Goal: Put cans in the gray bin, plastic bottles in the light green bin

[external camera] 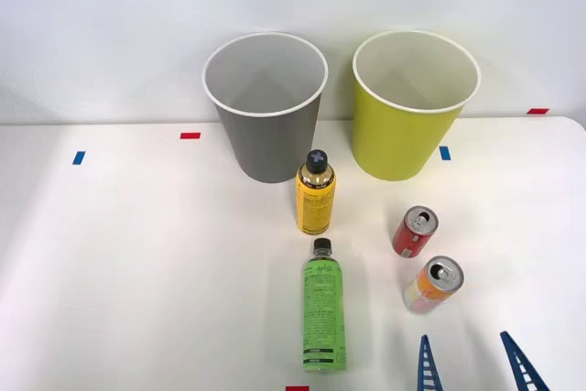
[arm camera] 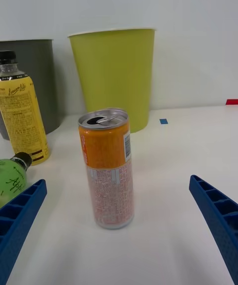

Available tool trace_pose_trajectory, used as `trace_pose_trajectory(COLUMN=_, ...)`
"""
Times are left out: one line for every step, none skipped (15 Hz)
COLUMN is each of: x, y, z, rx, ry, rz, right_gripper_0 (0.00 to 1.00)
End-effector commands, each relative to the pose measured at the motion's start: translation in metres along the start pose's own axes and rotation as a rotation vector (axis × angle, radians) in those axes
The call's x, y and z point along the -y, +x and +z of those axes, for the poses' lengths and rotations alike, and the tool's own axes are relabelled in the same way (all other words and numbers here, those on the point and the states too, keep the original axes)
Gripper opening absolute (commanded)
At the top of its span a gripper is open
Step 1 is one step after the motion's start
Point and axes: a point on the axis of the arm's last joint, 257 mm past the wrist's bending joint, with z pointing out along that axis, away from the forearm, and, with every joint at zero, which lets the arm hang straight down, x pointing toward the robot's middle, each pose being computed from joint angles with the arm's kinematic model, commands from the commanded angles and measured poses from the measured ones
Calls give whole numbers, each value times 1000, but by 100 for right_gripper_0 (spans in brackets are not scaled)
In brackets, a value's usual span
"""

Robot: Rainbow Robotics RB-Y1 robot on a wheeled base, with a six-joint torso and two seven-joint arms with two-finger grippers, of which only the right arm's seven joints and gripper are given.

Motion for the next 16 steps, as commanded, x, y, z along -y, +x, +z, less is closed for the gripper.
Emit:
trace_pose_trajectory(x=-4, y=-3, z=16, rx=42, ry=-16, rz=-13, right_gripper_0=100)
trace_pose_trajectory(x=-6, y=-5, z=24, rx=55, ry=-20, rz=-16, right_gripper_0=100)
trace_pose_trajectory(x=-7, y=-2, z=29, rx=48, ry=-24, rz=-17, right_gripper_0=100)
trace_pose_trajectory(x=-9, y=1, z=35, rx=39, ry=-29, rz=-21, right_gripper_0=100)
trace_pose_trajectory(x=-10, y=1, z=40, rx=42, ry=-29, rz=-21, right_gripper_0=100)
trace_pose_trajectory(x=-12, y=3, z=44, rx=35, ry=-29, rz=-21, right_gripper_0=100)
trace_pose_trajectory(x=-14, y=6, z=49, rx=27, ry=-29, rz=-21, right_gripper_0=100)
trace_pose_trajectory(x=-17, y=5, z=57, rx=34, ry=-31, rz=-15, right_gripper_0=100)
trace_pose_trajectory(x=-21, y=6, z=62, rx=32, ry=-34, rz=-11, right_gripper_0=100)
trace_pose_trajectory(x=-26, y=7, z=70, rx=27, ry=-41, rz=-6, right_gripper_0=100)
trace_pose_trajectory(x=-27, y=8, z=78, rx=25, ry=-44, rz=-3, right_gripper_0=100)
trace_pose_trajectory(x=-29, y=6, z=83, rx=32, ry=-43, rz=-3, right_gripper_0=100)
trace_pose_trajectory(x=-29, y=4, z=88, rx=40, ry=-41, rz=-2, right_gripper_0=100)
trace_pose_trajectory(x=-28, y=4, z=93, rx=41, ry=-38, rz=-3, right_gripper_0=100)
trace_pose_trajectory(x=-25, y=6, z=97, rx=32, ry=-35, rz=-12, right_gripper_0=100)
trace_pose_trajectory(x=-21, y=6, z=100, rx=32, ry=-29, rz=-20, right_gripper_0=100)
